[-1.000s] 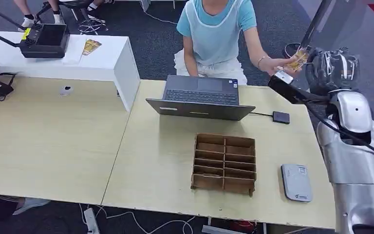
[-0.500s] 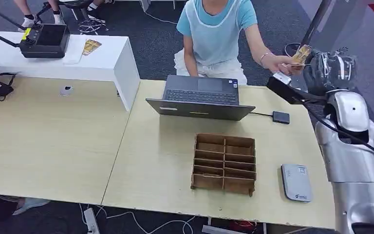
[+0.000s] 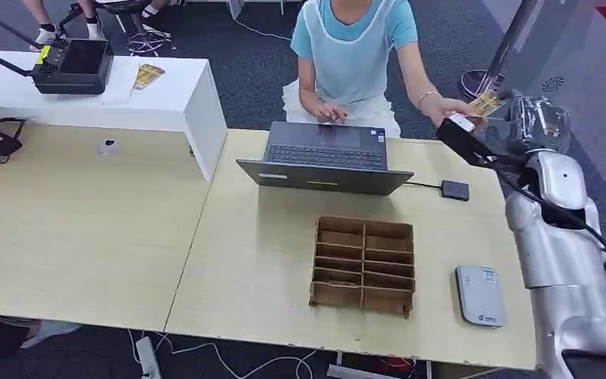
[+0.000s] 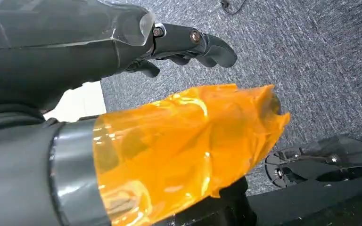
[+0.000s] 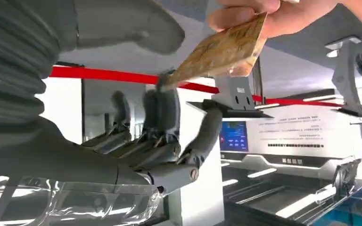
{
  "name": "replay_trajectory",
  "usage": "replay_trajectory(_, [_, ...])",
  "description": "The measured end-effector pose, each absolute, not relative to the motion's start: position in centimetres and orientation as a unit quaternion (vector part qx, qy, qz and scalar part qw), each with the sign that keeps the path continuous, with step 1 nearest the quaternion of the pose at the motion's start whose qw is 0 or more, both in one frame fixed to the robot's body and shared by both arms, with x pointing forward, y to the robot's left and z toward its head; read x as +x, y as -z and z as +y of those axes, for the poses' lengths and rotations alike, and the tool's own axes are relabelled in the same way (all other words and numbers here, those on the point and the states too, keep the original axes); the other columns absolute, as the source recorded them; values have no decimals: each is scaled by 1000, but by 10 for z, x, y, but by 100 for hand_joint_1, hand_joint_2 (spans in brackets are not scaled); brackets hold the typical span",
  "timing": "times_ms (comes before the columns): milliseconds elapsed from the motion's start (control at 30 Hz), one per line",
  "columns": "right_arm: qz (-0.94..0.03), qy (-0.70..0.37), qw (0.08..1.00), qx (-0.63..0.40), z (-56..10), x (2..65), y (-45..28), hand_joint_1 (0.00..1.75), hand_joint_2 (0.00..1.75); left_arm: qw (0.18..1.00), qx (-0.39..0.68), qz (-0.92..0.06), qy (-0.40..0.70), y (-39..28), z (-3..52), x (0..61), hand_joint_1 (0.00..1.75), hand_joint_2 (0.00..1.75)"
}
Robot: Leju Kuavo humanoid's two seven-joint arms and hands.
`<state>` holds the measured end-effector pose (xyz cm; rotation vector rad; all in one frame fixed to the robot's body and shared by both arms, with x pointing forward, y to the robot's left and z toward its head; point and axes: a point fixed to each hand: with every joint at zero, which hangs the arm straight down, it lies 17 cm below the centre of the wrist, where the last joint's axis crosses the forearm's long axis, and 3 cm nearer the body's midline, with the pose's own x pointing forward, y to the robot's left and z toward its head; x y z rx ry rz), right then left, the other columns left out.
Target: Pass the card to the sensor for recognition and then transmit it.
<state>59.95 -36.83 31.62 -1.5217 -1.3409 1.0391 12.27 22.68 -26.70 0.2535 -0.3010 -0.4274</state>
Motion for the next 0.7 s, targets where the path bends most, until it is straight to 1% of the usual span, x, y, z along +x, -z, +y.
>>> replay_trajectory(267, [-555, -407, 372, -623, -355, 583, -330, 0, 175, 959, 126, -142, 211, 268, 227, 120, 0, 0])
replay_trajectory(700, [-561, -402, 363, -626, -352, 576, -336, 0, 175, 959, 126, -142, 211, 268, 227, 120, 0, 0])
